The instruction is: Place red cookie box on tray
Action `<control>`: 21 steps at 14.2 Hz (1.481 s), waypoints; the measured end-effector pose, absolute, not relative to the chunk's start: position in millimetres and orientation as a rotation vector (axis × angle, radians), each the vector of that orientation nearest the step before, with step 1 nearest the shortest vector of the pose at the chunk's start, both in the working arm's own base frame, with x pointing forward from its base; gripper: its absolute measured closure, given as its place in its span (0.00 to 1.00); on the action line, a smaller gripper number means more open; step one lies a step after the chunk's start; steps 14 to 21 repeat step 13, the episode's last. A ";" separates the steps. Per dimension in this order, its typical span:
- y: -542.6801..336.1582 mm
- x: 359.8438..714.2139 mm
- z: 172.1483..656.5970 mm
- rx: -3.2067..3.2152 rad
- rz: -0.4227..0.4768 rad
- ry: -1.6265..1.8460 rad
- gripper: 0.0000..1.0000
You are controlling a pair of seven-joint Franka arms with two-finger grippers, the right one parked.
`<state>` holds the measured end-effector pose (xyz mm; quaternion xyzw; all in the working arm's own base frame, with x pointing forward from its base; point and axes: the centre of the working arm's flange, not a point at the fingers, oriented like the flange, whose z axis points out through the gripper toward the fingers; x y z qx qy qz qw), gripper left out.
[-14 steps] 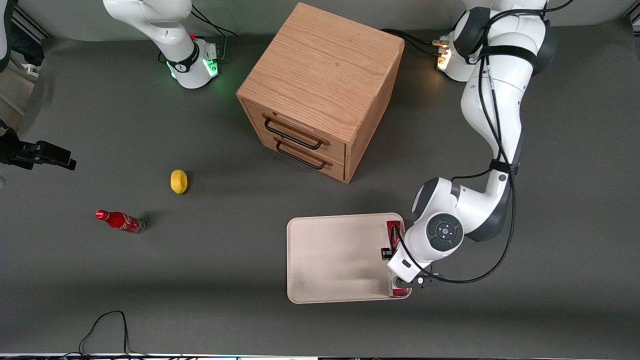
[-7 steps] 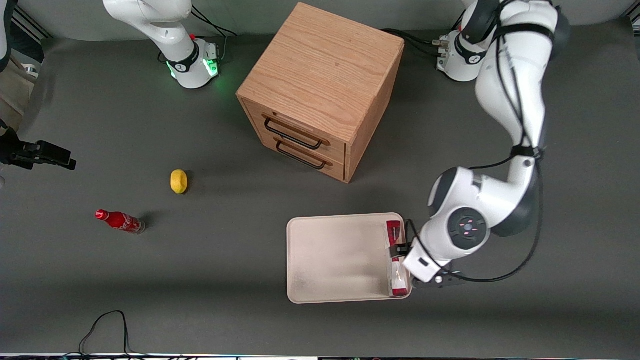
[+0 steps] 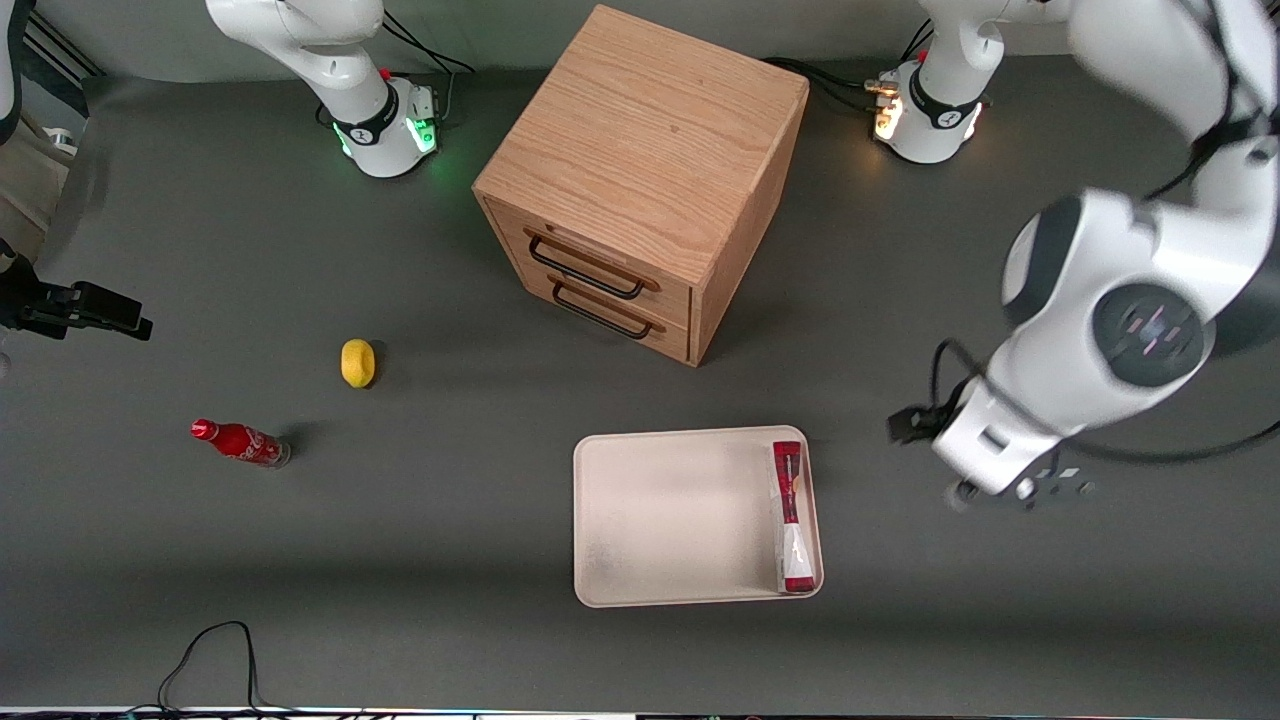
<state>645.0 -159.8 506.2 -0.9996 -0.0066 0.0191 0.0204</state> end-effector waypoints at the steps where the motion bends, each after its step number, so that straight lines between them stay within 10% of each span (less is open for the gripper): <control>1: -140.4 628.4 519.0 -3.090 0.059 -0.007 0.00; 7: -52.1 563.5 574.3 -3.067 0.071 -0.033 0.00; 21: -17.4 564.2 575.1 -3.114 0.090 -0.084 0.00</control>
